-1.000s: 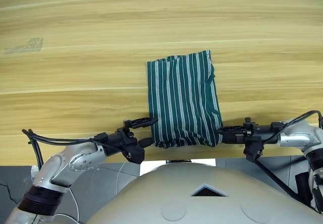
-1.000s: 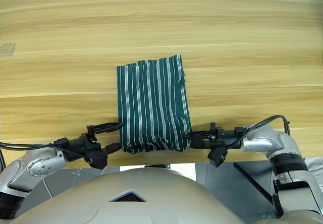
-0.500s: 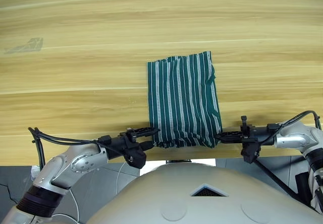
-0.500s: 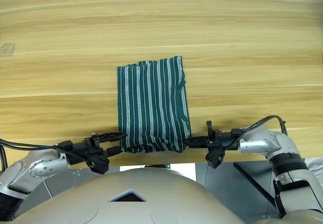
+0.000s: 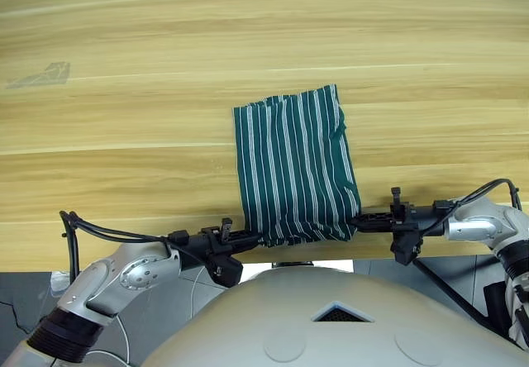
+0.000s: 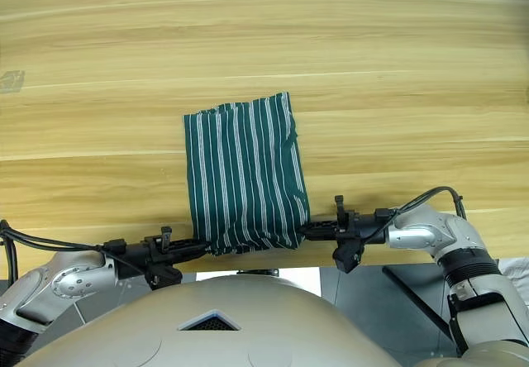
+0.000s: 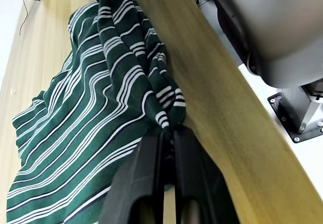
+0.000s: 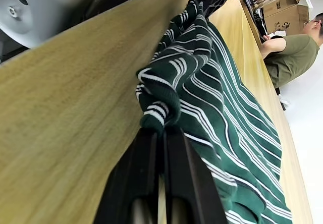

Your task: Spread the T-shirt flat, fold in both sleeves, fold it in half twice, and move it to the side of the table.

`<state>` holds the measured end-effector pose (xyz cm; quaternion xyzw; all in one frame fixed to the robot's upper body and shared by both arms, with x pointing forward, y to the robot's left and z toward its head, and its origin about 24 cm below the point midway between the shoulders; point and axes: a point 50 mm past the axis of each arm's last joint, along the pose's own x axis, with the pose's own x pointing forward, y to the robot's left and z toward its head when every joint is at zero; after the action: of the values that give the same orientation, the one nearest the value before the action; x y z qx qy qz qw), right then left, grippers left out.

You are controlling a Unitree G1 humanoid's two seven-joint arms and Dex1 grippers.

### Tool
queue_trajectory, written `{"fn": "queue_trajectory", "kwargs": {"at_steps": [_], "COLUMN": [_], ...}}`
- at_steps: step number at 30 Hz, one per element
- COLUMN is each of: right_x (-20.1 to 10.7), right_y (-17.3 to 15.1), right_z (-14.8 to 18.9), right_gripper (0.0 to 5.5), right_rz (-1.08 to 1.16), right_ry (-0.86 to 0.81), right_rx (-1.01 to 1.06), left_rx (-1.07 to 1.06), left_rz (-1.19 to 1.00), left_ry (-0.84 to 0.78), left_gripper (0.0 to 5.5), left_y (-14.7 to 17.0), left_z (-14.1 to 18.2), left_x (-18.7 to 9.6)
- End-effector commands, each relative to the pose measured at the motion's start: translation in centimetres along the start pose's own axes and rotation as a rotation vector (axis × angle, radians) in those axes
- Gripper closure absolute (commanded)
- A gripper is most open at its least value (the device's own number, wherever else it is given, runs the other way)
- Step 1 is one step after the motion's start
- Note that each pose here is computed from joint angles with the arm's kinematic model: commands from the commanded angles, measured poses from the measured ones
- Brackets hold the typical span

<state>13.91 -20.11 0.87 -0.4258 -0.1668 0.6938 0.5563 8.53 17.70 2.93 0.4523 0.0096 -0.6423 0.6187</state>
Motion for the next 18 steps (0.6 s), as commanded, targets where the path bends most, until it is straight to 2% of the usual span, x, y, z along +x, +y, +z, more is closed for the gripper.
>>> {"fn": "queue_trajectory", "kwargs": {"at_steps": [1,4,7,9,14,18], "right_x": [-0.1,-0.5,-1.6,-2.3,-3.8,-4.1], "right_y": [-0.3,-0.7,-1.9,-3.0,-6.2,-6.6], "right_z": [0.0,0.2,1.5,2.3,3.6,4.7], "right_gripper": [5.5,5.5,5.5,5.5,5.5,5.5], "right_rz": [0.0,-0.023,-0.005,0.026,0.031,0.081], "right_ry": [0.015,0.045,0.001,-0.068,-0.22,-0.265], "right_rx": [0.049,0.257,0.664,0.851,1.049,1.12], "left_rx": [-0.025,-0.031,-0.128,-0.221,-0.435,-0.5], "left_rz": [-0.085,-0.039,0.019,0.039,-0.077,-0.177], "left_ry": [0.14,0.152,0.123,0.072,-0.074,-0.133], "left_gripper": [5.42,5.42,5.42,5.42,5.42,5.42], "left_y": [-0.8,0.0,1.0,1.6,2.4,3.2], "left_z": [-2.3,-2.7,-2.2,-1.2,2.5,4.8], "left_x": [-1.1,-1.5,-1.9,-2.3,-4.2,-5.7]}}
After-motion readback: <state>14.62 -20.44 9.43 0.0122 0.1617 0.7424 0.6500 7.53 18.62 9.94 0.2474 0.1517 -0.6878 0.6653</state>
